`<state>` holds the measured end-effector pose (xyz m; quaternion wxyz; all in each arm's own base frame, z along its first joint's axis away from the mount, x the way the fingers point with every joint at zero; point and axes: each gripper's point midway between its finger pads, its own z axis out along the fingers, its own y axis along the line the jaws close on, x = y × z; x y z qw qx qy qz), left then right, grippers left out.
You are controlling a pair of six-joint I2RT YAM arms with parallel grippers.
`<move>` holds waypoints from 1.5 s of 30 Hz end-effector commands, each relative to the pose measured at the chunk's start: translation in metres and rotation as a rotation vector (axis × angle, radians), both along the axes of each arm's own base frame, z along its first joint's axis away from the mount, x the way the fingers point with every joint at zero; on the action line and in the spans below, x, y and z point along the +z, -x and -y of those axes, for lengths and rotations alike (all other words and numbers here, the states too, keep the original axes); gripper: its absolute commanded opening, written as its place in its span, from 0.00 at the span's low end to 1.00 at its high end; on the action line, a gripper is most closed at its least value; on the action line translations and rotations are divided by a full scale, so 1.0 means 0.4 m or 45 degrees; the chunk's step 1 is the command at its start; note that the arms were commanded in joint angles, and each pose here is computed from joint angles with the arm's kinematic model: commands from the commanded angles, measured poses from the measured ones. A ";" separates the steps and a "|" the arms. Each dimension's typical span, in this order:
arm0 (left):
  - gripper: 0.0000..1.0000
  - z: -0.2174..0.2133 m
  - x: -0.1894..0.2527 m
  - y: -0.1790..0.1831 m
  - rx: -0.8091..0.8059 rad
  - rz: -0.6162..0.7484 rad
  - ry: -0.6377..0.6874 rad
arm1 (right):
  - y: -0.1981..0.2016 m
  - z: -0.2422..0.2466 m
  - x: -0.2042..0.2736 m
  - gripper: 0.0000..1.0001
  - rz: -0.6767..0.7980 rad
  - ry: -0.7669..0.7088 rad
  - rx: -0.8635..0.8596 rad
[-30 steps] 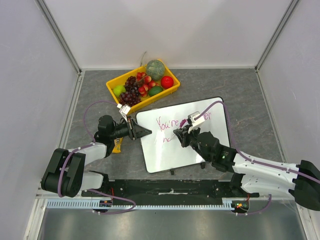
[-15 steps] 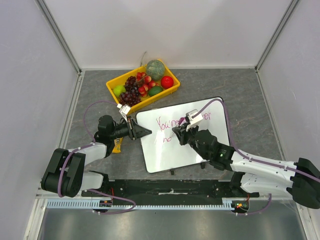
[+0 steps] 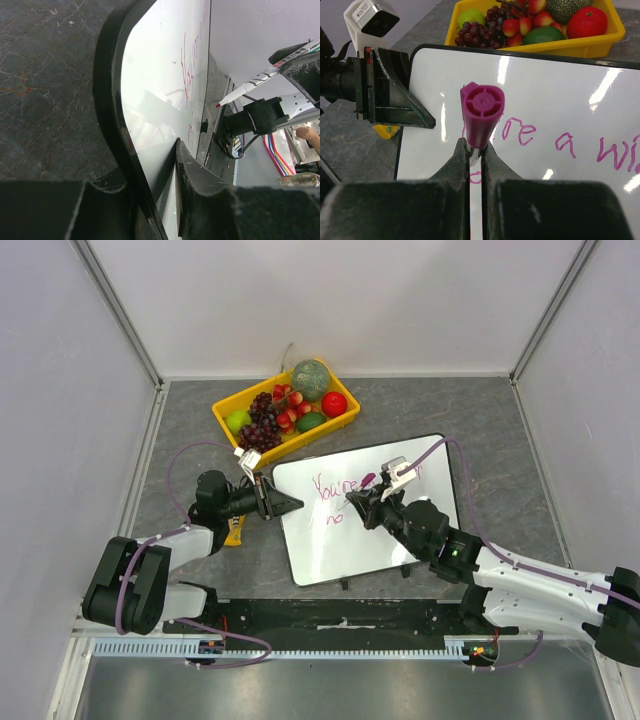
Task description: Write a sentence on the whiteboard
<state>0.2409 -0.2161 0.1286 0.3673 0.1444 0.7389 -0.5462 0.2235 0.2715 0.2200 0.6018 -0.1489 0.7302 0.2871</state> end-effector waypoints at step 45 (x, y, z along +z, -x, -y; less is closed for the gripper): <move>0.02 -0.001 -0.067 0.004 -0.024 0.093 -0.137 | -0.023 0.034 -0.051 0.00 -0.016 0.074 -0.103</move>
